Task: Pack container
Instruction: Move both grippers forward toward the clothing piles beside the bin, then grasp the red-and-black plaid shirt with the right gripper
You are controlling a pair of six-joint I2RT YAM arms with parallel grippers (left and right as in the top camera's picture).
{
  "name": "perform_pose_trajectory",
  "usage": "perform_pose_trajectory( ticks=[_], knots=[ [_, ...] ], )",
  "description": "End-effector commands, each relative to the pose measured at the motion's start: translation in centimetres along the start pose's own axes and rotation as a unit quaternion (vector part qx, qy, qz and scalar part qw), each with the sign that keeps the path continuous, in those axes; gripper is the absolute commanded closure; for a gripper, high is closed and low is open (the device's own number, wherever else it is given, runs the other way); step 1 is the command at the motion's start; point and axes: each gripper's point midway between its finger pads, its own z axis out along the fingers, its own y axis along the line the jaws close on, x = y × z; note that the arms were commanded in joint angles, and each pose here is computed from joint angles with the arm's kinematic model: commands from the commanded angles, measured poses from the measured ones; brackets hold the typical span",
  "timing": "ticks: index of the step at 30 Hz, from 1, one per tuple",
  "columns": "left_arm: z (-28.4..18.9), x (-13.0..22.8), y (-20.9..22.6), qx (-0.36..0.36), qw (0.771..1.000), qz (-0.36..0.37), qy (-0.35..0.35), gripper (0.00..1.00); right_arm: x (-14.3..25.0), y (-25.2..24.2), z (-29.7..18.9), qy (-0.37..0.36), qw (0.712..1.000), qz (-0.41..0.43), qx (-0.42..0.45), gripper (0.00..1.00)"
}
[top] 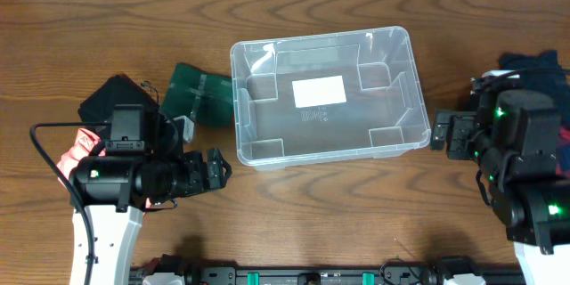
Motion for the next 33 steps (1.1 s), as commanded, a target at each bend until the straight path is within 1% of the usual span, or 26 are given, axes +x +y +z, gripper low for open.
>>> perform_pose_trajectory(
  ticks=[1, 2, 3, 4, 6, 7, 8, 10, 15, 18, 21, 23, 28, 29, 30, 32, 33],
  knots=[
    [-0.7, 0.3, -0.9, -0.002, 0.999, 0.038, -0.01, 0.1, -0.3, -0.7, 0.4, 0.01, 1.0, -0.005, 0.015, 0.01],
    [-0.6, 0.4, -0.7, -0.014, 0.999, 0.049, -0.012, 0.2, 0.0, -0.8, 0.7, 0.02, 1.0, -0.005, 0.018, 0.01],
    [-0.6, 0.4, -0.6, -0.027, 0.998, 0.059, -0.013, 0.34, 0.3, -1.0, 1.0, 0.028, 0.999, -0.002, 0.021, 0.01],
    [-0.4, 0.3, -0.5, -0.039, 0.997, 0.068, -0.014, 0.51, 0.6, -1.3, 1.3, 0.038, 0.999, 0.004, 0.027, 0.01],
    [0.1, 0.0, -0.9, -0.05, 0.996, 0.077, -0.015, 0.53, 1.1, -1.9, 1.8, 0.055, 0.998, 0.013, 0.037, 0.01],
    [0.4, -0.2, -1.3, -0.047, 0.995, 0.085, -0.014, 0.52, 1.2, -2.3, 2.0, 0.059, 0.997, 0.02, 0.044, 0.01],
    [0.8, -0.5, -1.7, -0.044, 0.995, 0.091, -0.013, 0.54, 1.3, -2.6, 2.1, 0.062, 0.997, 0.027, 0.05, 0.01],
    [1.8, -1.0, -2.4, -0.041, 0.994, 0.104, -0.008, 0.65, 1.4, -3.2, 2.1, 0.063, 0.996, 0.037, 0.057, 0.01],
    [4.8, -2.2, -3.4, -0.043, 0.991, 0.122, 0.02, 0.71, 1.9, -4.4, 2.0, 0.073, 0.993, 0.054, 0.073, 0.01],
    [6.6, -2.0, -3.1, -0.055, 0.991, 0.106, 0.055, 0.79, 2.0, -4.8, 2.0, 0.076, 0.992, 0.058, 0.077, 0.01],
    [8.1, -1.6, -2.6, -0.064, 0.989, 0.098, 0.088, 0.8, 2.0, -4.8, 2.0, 0.076, 0.992, 0.059, 0.078, 0.01],
    [8.8, -1.9, -2.4, -0.069, 0.988, 0.096, 0.094, 0.8, 2.0, -4.8, 2.0, 0.076, 0.992, 0.059, 0.078, 0.01],
    [9.6, -3.7, -2.3, -0.079, 0.989, 0.104, 0.063, 0.79, 2.0, -4.8, 2.0, 0.076, 0.992, 0.059, 0.078, 0.01],
    [9.5, -4.0, -2.3, -0.08, 0.99, 0.106, 0.055, 0.72, 2.1, -4.8, 2.0, 0.076, 0.992, 0.059, 0.078, 0.01],
    [9.4, -4.3, -2.3, -0.081, 0.99, 0.107, 0.048, 0.59, 2.1, -4.8, 1.9, 0.077, 0.992, 0.059, 0.078, 0.01],
    [8.9, -4.6, -2.0, -0.093, 0.989, 0.109, 0.037, 0.48, 2.2, -4.8, 1.9, 0.078, 0.992, 0.059, 0.078, 0.01],
    [8.6, -4.7, -1.8, -0.101, 0.988, 0.11, 0.031, 0.41, 2.2, -4.8, 1.9, 0.079, 0.992, 0.059, 0.078, 0.01]
  ],
)
